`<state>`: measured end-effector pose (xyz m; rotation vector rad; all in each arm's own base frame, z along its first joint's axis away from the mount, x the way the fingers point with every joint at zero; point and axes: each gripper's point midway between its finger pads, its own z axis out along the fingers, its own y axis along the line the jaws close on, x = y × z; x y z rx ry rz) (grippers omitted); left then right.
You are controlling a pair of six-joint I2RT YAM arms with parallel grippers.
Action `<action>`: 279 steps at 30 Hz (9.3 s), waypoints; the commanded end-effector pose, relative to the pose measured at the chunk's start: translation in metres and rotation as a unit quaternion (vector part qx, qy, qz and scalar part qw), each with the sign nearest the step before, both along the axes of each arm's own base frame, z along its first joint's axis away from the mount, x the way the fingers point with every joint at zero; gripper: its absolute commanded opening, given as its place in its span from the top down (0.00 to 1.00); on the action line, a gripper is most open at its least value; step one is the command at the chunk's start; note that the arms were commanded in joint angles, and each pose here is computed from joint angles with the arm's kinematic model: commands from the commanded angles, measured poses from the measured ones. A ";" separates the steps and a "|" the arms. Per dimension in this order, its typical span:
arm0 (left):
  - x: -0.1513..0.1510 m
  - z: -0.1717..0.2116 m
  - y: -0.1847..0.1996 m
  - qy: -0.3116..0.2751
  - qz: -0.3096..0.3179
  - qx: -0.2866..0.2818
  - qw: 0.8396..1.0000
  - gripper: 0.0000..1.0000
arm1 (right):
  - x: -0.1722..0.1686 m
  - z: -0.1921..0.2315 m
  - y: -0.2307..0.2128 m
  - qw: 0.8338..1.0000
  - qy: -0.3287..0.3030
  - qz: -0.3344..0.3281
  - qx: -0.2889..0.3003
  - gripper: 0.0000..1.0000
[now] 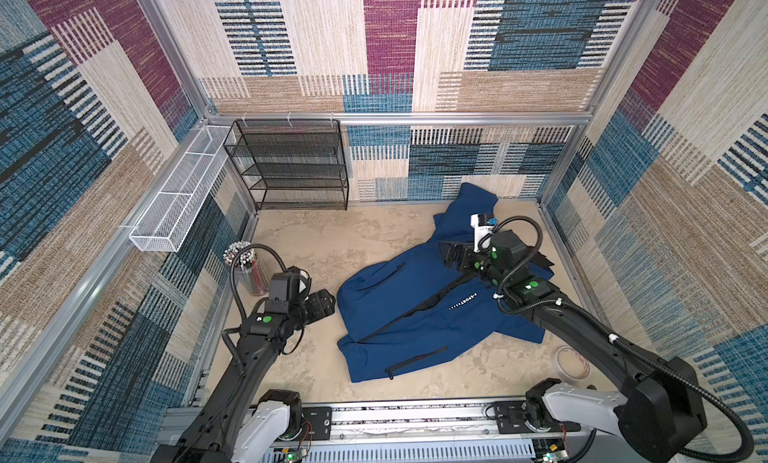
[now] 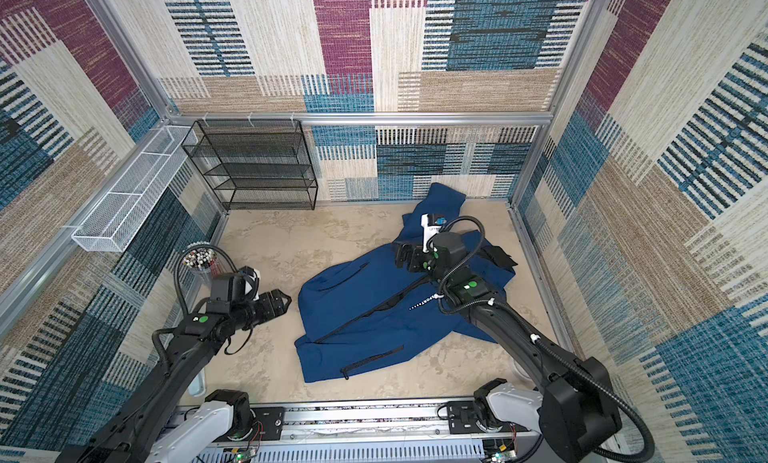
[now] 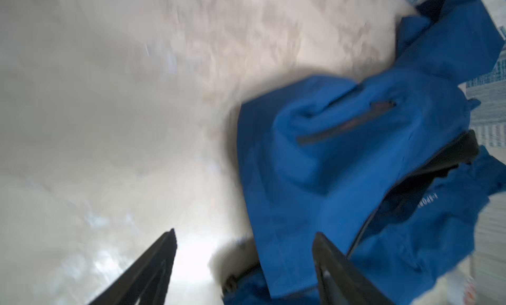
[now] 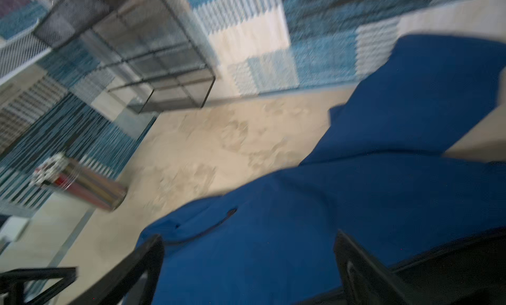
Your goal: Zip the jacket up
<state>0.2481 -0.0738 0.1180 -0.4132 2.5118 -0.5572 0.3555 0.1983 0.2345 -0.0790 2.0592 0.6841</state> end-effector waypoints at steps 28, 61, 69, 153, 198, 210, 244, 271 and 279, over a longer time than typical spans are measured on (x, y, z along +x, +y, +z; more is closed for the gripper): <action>-0.041 -0.070 -0.038 0.125 -0.067 0.025 0.990 0.60 | -0.037 -0.047 0.052 0.981 0.161 0.092 0.065 0.00; -0.085 0.012 -0.107 0.028 -0.285 0.160 0.945 1.00 | -0.073 -0.038 0.052 0.962 0.222 0.112 0.114 0.00; -0.087 0.033 -0.126 -0.004 -0.316 0.179 0.932 1.00 | -0.089 -0.080 0.077 0.924 0.313 0.129 0.177 0.00; -0.099 0.116 -0.164 -0.051 -0.396 -0.113 0.910 0.50 | -0.178 -0.050 0.132 0.920 0.227 0.260 0.188 1.00; -0.079 0.090 -0.192 0.053 -0.431 -0.093 0.896 1.00 | -0.174 -0.022 0.131 0.924 0.196 0.260 0.201 0.61; 0.001 0.162 -0.271 -0.030 -0.339 -0.277 0.899 1.00 | -0.172 0.042 0.042 0.933 0.152 0.078 0.317 0.33; 0.051 0.210 -0.243 -0.034 -0.269 -0.306 0.912 1.00 | -0.149 0.046 0.104 0.974 0.042 0.025 0.221 0.33; 0.044 0.206 -0.237 -0.026 -0.258 -0.321 0.911 1.00 | -0.133 0.046 0.112 0.963 -0.053 0.054 0.260 0.51; 0.043 0.204 -0.236 -0.025 -0.254 -0.324 0.911 1.00 | -0.126 0.046 0.120 0.960 -0.057 0.072 0.265 0.58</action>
